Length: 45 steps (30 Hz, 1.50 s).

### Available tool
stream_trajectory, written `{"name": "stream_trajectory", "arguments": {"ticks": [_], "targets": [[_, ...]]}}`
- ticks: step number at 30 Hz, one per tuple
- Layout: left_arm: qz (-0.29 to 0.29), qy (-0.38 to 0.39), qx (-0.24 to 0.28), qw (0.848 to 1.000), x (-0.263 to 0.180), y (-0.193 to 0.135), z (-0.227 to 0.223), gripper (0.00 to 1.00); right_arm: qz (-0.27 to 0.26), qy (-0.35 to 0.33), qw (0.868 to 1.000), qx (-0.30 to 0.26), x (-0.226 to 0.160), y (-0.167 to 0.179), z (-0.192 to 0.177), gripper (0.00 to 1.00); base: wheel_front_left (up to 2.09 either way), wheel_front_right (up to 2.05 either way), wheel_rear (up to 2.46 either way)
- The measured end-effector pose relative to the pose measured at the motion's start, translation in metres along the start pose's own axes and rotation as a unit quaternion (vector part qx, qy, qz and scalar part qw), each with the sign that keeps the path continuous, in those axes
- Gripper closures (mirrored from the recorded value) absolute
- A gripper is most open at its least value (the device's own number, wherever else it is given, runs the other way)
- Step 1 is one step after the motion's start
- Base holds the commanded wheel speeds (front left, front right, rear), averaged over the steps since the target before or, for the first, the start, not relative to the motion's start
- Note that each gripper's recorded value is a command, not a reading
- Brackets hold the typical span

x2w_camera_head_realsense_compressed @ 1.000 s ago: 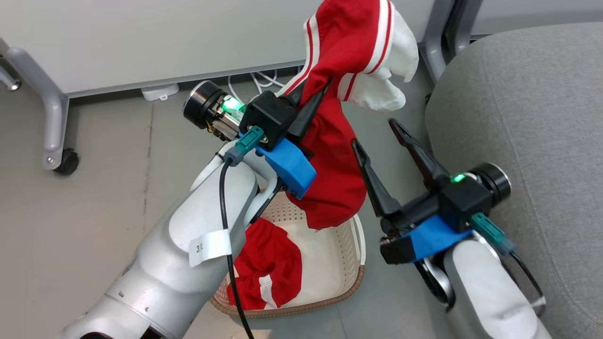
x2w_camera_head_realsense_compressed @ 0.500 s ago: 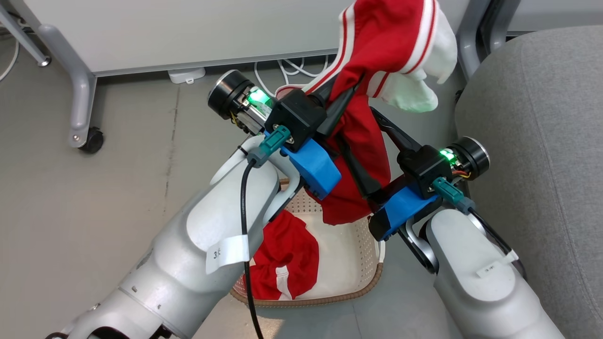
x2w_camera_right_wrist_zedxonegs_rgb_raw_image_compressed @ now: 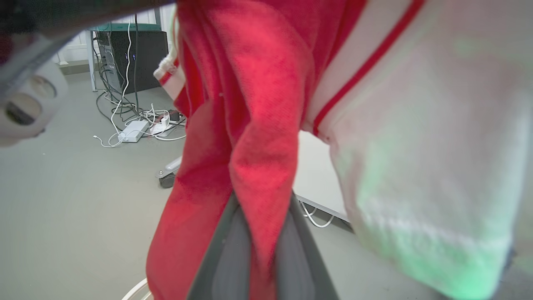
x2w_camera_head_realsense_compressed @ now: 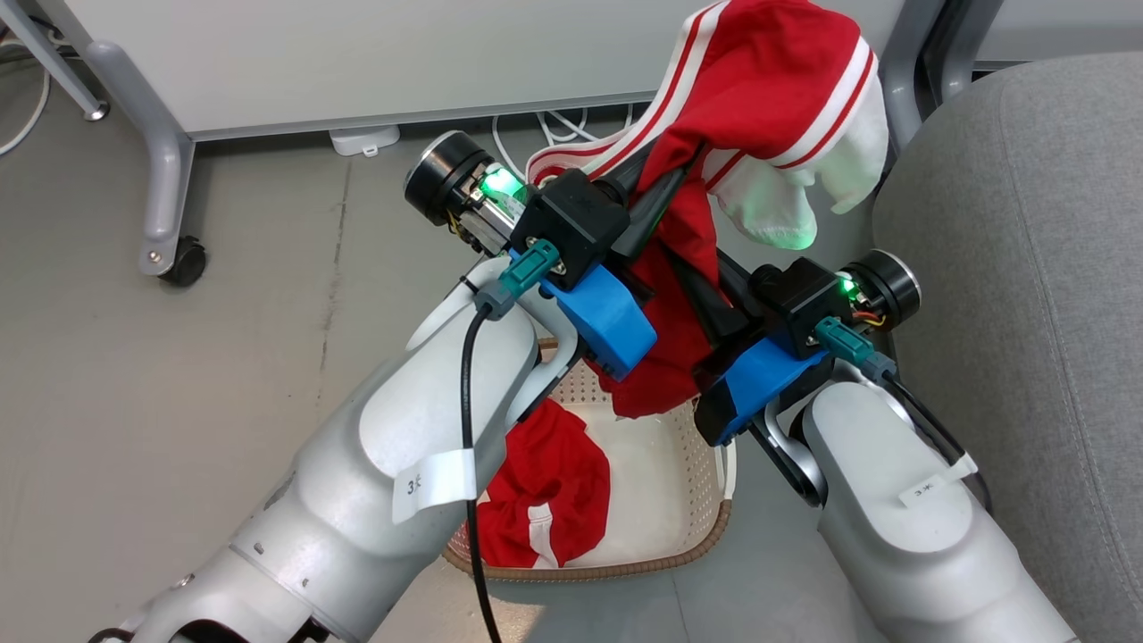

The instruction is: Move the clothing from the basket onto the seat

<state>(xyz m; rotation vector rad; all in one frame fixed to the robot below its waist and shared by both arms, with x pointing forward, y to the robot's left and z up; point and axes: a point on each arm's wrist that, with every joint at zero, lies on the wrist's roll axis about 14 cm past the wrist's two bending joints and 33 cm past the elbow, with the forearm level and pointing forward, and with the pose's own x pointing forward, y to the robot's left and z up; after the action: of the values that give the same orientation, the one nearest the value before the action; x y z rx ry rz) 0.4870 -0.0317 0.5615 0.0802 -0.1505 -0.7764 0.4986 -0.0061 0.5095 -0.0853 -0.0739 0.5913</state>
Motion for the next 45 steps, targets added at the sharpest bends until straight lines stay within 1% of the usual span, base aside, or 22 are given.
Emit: {"name": "stream_trajectory", "arguments": {"ticks": [7, 8, 9, 19, 27, 32, 37, 45], "targets": [[0.002, -0.002, 0.002, 1.000, 0.001, 0.001, 0.002, 1.00, -0.001, -0.004, 1.000, 0.001, -0.001, 0.000, 0.003, 1.00, 0.00, 0.00, 0.00], [0.004, -0.005, 0.003, 1.000, 0.001, 0.001, 0.004, 0.40, -0.001, -0.004, 1.000, 0.001, -0.001, 0.000, 0.003, 1.00, 0.00, 0.00, 0.00], [0.004, -0.006, 0.004, 1.000, 0.001, 0.001, 0.004, 0.00, -0.001, -0.005, 1.000, 0.001, -0.001, 0.000, 0.003, 1.00, 0.00, 0.00, 0.00], [0.005, -0.005, 0.002, 1.000, 0.004, 0.002, 0.001, 0.00, -0.008, -0.007, 1.000, 0.007, -0.001, -0.005, 0.003, 1.00, 0.00, 0.00, 0.00], [-0.002, -0.006, -0.002, 1.000, 0.010, -0.002, -0.003, 0.00, -0.038, -0.014, 0.999, 0.013, -0.008, -0.024, 0.005, 1.00, 0.00, 0.00, 0.00], [-0.018, -0.004, -0.012, 1.000, 0.014, -0.014, -0.012, 0.00, -0.074, -0.022, 0.997, 0.008, -0.017, -0.049, 0.008, 1.00, 0.00, 0.00, 0.00], [-0.038, 0.000, -0.024, 0.999, 0.020, -0.027, -0.025, 0.00, -0.124, -0.027, 0.992, 0.000, -0.031, -0.083, 0.010, 1.00, 0.00, 0.00, 0.00], [-0.089, 0.009, -0.046, 0.995, 0.029, -0.063, -0.046, 0.00, -0.211, -0.029, 0.977, -0.014, -0.071, -0.137, 0.012, 1.00, 0.00, 0.00, 0.00]]}}
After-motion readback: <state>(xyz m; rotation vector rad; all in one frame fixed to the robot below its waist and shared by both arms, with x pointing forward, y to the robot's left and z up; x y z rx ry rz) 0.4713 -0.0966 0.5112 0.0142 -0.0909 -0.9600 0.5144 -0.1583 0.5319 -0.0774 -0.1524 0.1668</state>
